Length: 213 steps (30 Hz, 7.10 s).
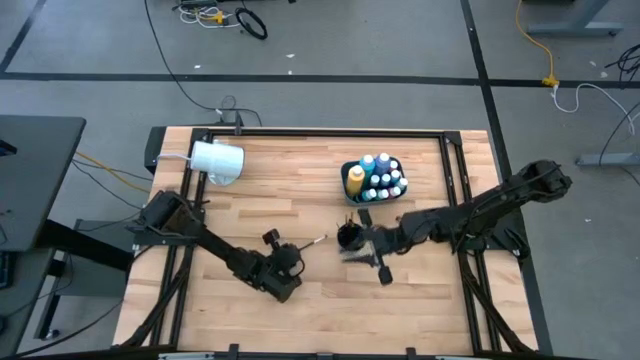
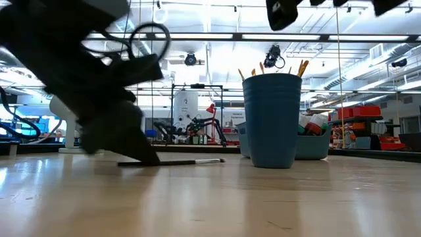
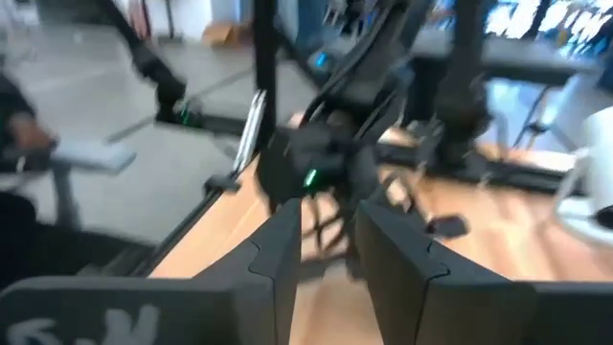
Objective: Pick & Place Paint Supplies
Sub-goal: Put the silver paint brush into the cup, then return to Home Position
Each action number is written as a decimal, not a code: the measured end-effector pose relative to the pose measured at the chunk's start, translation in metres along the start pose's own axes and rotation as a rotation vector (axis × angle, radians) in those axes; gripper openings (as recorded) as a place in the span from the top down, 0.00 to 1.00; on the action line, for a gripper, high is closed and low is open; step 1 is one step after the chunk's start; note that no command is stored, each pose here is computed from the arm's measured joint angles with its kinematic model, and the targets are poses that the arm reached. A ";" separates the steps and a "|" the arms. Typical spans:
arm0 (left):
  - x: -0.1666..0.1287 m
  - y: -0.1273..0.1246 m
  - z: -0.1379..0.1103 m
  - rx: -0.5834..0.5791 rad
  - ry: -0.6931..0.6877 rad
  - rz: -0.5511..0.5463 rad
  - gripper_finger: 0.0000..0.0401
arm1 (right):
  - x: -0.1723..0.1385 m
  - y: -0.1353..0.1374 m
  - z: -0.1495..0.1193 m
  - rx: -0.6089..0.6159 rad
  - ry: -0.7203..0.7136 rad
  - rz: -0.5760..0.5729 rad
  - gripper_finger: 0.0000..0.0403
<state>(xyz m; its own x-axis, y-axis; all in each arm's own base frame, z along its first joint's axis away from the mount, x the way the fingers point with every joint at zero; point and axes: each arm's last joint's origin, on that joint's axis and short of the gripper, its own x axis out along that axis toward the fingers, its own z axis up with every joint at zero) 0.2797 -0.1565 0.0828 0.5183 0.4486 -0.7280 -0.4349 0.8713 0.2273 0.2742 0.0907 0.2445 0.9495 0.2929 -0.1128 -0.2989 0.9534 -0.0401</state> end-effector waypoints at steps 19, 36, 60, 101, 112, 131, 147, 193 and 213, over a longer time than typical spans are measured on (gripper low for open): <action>-0.066 -0.057 -0.022 0.115 -0.141 -0.475 0.99 | 0.078 0.091 -0.084 0.083 0.376 0.021 0.57; -0.056 -0.054 -0.005 0.080 -0.196 -0.459 0.99 | 0.085 0.100 -0.143 0.101 0.517 -0.116 0.62; -0.051 -0.049 0.005 0.037 -0.235 -0.410 0.97 | 0.092 0.104 -0.140 0.179 0.399 -0.075 0.62; -0.106 -0.024 0.059 0.139 -0.589 -0.185 0.95 | 0.047 0.087 -0.054 -0.037 0.564 -0.124 1.00; -0.147 0.014 0.089 0.052 -0.705 -0.006 0.97 | -0.035 0.055 0.061 -0.538 0.571 -0.185 1.00; -0.141 0.027 0.102 0.086 -0.698 0.330 0.97 | -0.062 0.005 0.113 -1.112 0.981 -0.007 1.00; -0.128 0.037 0.112 -0.007 -0.689 0.360 0.97 | -0.032 0.009 0.056 -1.359 1.208 0.226 1.00; -0.220 0.113 0.134 0.449 -0.978 -0.278 0.96 | -0.056 0.007 0.103 -0.641 0.643 -0.321 0.77; -0.220 0.225 0.045 0.371 -1.164 -0.530 0.96 | -0.177 0.001 0.124 -0.178 0.154 0.007 0.82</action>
<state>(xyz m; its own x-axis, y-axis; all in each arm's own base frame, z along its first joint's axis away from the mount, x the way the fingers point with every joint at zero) 0.1005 -0.0503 0.3234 0.9654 -0.2140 0.1491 0.1423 0.9112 0.3865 0.1174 0.0490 0.3874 0.9256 0.2724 -0.2629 -0.3307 0.9197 -0.2115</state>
